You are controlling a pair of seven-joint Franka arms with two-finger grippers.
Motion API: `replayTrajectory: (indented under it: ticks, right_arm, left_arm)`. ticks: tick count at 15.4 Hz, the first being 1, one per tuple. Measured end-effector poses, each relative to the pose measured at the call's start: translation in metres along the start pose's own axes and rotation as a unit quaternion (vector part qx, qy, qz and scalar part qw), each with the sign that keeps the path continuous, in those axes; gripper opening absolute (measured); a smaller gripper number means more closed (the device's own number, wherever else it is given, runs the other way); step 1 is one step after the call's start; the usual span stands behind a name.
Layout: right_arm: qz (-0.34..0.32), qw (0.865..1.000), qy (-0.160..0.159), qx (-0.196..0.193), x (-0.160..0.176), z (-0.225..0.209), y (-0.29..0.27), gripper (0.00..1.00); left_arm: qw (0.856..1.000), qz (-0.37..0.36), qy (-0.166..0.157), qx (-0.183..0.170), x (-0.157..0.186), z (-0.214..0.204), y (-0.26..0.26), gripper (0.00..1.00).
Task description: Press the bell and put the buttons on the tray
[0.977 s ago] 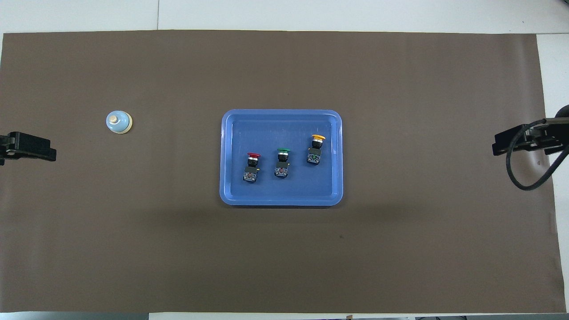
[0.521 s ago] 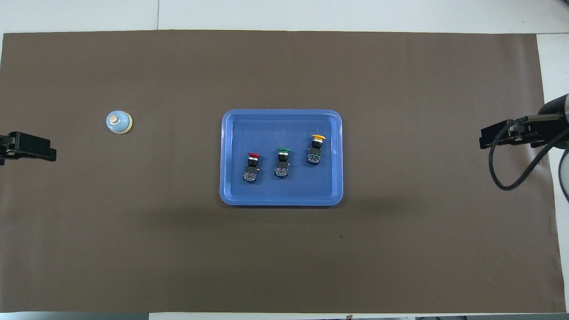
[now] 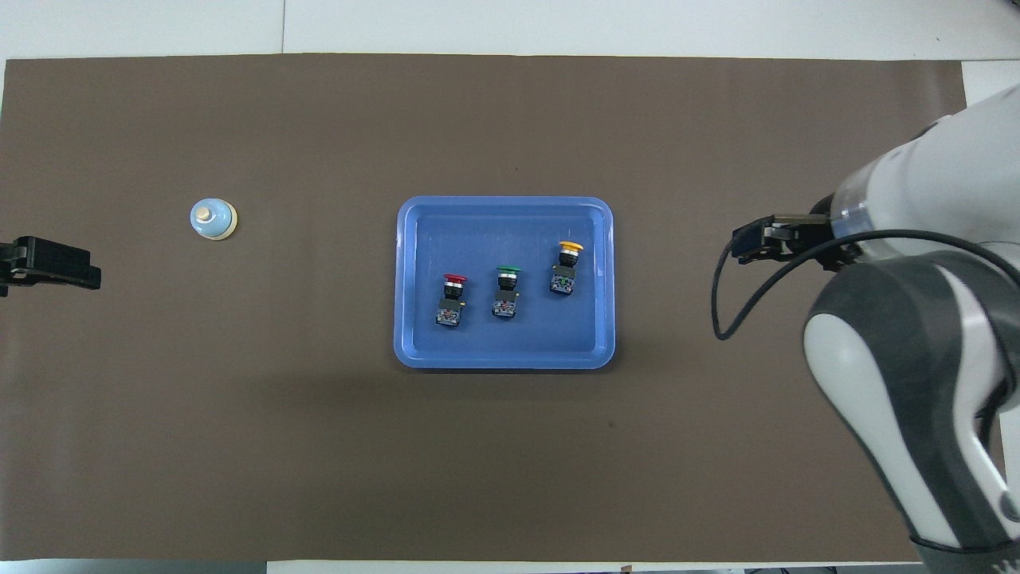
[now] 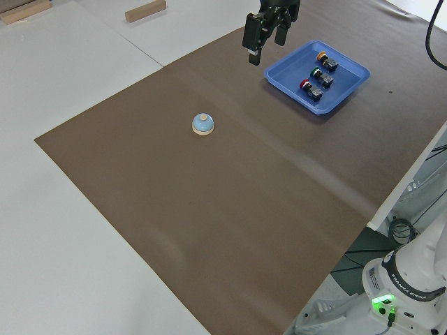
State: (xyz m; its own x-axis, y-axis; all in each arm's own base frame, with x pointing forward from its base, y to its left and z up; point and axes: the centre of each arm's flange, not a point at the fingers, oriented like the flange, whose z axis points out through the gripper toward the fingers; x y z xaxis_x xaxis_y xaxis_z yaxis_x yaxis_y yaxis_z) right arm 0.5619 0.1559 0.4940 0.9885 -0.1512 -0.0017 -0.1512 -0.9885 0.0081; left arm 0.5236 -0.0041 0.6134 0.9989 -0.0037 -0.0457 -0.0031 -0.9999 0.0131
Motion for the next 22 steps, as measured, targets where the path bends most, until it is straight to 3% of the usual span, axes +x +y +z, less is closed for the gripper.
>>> replayTrajectory:
  ticks: [14,22]
  right_arm:
    - [0.052,0.998,0.028,0.030,0.000,0.169,-0.134,1.00]
    - [0.053,0.997,0.034,0.034,0.004,0.163,-0.137,1.00]
  left_arm:
    - [1.000,0.000,0.000,0.000,0.000,0.000,0.000,1.00]
    - [1.000,0.000,0.000,0.000,0.000,0.000,0.000,1.00]
